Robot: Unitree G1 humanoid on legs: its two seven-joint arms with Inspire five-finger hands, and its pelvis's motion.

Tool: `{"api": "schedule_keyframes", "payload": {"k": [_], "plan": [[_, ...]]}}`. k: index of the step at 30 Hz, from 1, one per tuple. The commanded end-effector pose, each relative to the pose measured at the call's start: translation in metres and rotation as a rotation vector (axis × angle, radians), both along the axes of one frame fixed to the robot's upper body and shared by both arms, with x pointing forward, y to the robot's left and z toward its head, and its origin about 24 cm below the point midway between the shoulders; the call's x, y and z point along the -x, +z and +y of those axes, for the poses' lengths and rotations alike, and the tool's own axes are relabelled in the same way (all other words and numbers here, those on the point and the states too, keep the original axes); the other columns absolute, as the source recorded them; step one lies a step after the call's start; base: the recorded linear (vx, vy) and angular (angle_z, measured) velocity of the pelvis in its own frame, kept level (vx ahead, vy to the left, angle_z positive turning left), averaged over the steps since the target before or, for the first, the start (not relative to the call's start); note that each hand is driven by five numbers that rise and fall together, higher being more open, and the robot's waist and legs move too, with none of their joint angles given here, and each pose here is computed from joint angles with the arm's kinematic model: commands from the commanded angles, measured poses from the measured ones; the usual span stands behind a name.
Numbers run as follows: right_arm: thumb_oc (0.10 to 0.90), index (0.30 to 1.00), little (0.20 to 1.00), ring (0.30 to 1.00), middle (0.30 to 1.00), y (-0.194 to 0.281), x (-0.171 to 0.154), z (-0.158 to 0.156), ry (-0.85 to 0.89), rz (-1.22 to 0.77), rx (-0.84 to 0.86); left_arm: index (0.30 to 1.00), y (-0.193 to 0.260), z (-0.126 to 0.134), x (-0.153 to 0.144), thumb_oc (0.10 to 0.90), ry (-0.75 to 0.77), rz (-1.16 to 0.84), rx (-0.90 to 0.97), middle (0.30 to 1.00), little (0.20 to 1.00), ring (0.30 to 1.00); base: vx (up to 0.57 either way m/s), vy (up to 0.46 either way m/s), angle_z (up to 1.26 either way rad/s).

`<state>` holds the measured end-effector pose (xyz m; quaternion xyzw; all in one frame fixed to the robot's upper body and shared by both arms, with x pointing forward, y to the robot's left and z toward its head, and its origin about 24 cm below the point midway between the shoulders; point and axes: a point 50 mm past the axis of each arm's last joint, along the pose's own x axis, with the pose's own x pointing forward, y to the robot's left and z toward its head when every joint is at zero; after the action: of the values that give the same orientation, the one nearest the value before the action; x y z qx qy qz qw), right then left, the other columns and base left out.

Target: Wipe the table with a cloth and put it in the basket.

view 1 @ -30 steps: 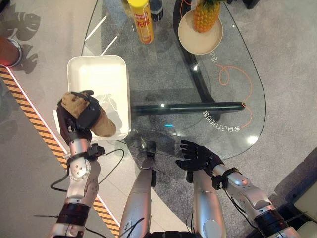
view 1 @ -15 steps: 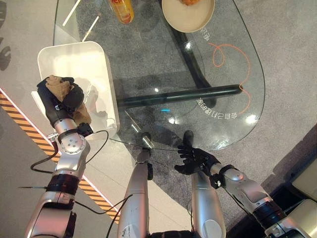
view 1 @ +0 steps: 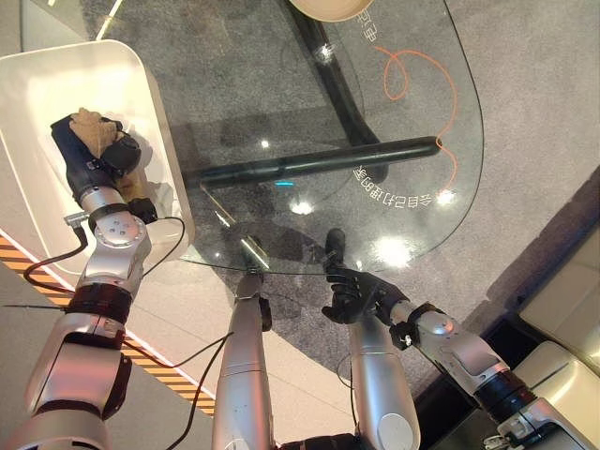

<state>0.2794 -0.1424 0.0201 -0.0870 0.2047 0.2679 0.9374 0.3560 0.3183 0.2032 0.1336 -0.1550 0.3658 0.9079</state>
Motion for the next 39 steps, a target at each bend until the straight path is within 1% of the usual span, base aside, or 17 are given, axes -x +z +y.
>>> {"api": "schedule_keyframes", "payload": {"k": [1,10,11,12,13,14,20,24,28,35,39], "plan": [[0.8,0.9,0.9,0.9,0.9,-0.015,0.02,0.006,0.035,0.073,-0.045,0.3,0.044,0.04,0.021,0.1,0.148,-0.141,0.012,0.3,0.2,0.3,-0.01,-0.031,-0.01],[0.8,0.9,0.9,0.9,0.9,-0.011,0.019,0.012,0.047,0.055,-0.074,0.3,0.039,0.049,0.017,0.1,0.128,-0.068,0.083,0.3,0.2,0.3,-0.01,-0.011,-0.02],[0.8,0.9,0.9,0.9,0.9,-0.011,0.018,0.013,0.047,0.052,-0.079,0.472,0.038,0.049,0.015,0.3,0.127,-0.047,0.088,0.472,0.4,0.472,-0.02,-0.043,-0.01],[0.8,0.9,0.9,0.9,0.9,-0.011,0.017,0.013,0.045,0.051,-0.082,0.568,0.038,0.049,0.014,0.413,0.13,-0.037,0.091,0.568,0.513,0.568,-0.02,-0.051,-0.03],[0.8,0.9,0.9,0.9,0.9,-0.01,0.017,0.013,0.044,0.05,-0.084,0.766,0.038,0.05,0.014,0.644,0.132,-0.028,0.094,0.766,0.744,0.766,-0.01,-0.04,-0.02],[0.8,0.9,0.9,0.9,0.9,-0.01,0.016,0.014,0.043,0.049,-0.086,0.9,0.038,0.051,0.014,0.8,0.135,-0.02,0.097,0.9,0.9,0.9,-0.02,-0.039,-0.01],[0.8,0.9,0.9,0.9,0.9,-0.009,0.016,0.014,0.038,0.044,-0.105,0.9,0.04,0.055,0.014,0.8,0.124,-0.014,0.108,0.9,0.9,0.9,-0.02,-0.043,0.04],[0.8,0.9,0.9,0.9,0.9,-0.01,0.019,0.017,0.042,0.044,-0.111,0.9,0.036,0.051,0.012,0.8,0.084,-0.005,0.097,0.9,0.9,0.9,-0.01,-0.019,0.02],[0.8,0.9,0.9,0.9,0.9,-0.012,0.022,0.015,0.042,0.048,-0.109,0.9,0.031,0.049,0.012,0.8,0.075,0.035,0.024,0.9,0.9,0.9,-0.01,-0.008,0.0],[0.8,0.9,0.9,0.9,0.9,-0.013,0.025,0.011,0.015,0.051,-0.117,0.9,0.023,0.047,0.015,0.8,0.043,0.026,0.042,0.9,0.9,0.9,-0.01,-0.041,0.02],[0.8,0.9,0.9,0.9,0.9,-0.012,0.023,0.007,0.002,0.044,-0.118,0.9,0.02,0.052,0.02,0.8,0.035,0.008,0.079,0.9,0.9,0.9,-0.02,-0.039,0.03]]}}
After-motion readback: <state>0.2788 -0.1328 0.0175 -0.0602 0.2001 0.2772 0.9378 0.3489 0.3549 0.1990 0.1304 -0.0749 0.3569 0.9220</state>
